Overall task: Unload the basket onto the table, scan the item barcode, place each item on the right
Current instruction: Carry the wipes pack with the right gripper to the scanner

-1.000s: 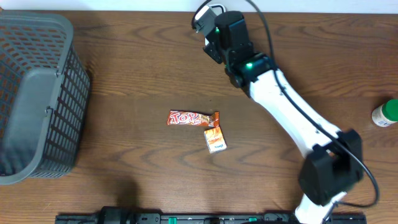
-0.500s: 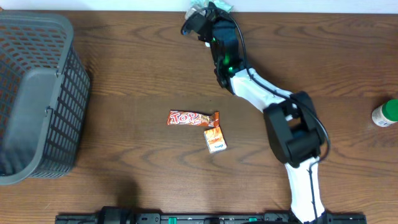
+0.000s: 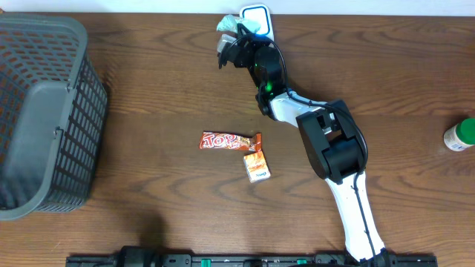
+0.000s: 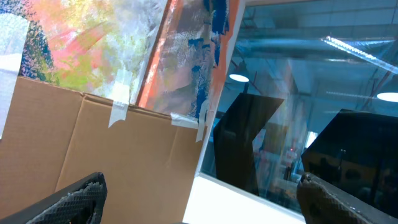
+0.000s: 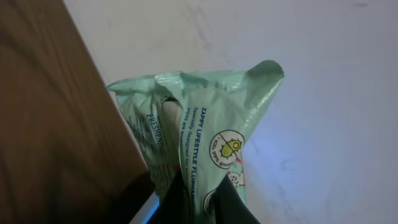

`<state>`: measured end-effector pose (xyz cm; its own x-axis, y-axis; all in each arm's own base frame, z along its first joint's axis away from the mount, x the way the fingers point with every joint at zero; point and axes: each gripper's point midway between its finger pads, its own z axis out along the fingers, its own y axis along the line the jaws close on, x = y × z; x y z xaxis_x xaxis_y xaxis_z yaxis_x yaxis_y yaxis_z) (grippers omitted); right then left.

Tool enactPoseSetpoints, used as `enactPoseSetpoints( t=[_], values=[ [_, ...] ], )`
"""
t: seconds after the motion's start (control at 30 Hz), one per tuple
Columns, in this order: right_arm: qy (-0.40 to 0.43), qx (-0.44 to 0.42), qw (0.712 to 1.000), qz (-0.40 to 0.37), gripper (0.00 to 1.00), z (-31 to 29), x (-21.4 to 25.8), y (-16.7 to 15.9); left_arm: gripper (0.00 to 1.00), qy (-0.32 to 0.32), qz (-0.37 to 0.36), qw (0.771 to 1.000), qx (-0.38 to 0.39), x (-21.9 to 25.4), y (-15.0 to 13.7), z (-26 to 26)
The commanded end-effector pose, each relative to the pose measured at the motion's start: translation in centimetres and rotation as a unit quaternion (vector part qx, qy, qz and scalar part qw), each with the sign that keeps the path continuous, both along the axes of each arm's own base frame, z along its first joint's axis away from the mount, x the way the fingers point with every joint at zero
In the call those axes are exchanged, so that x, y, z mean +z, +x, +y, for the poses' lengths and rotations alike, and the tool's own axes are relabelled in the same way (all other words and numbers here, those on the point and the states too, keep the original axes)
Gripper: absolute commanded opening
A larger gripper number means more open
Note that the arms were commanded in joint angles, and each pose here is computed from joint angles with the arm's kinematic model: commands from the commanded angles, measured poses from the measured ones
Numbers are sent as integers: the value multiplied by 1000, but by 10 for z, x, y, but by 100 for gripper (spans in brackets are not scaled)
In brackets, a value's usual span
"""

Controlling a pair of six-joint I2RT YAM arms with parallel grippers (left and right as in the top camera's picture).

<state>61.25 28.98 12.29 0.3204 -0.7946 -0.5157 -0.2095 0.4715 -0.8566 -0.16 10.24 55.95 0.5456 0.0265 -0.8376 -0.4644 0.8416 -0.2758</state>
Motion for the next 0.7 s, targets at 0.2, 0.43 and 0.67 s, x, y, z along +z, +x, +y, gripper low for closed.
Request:
enactPoseSetpoints(
  t=[0.2, 0.43, 0.67],
  values=[
    [1, -2, 999, 36, 1, -9, -17, 6, 98, -5, -5, 1000, 5, 0, -4, 1],
    [2, -12, 995, 98, 1, -16, 18, -3, 98, -5, -5, 1000, 5, 0, -4, 1],
    [13, -61, 984, 164, 1, -49, 82, -29, 98, -5, -5, 1000, 5, 0, -4, 1]
  ],
)
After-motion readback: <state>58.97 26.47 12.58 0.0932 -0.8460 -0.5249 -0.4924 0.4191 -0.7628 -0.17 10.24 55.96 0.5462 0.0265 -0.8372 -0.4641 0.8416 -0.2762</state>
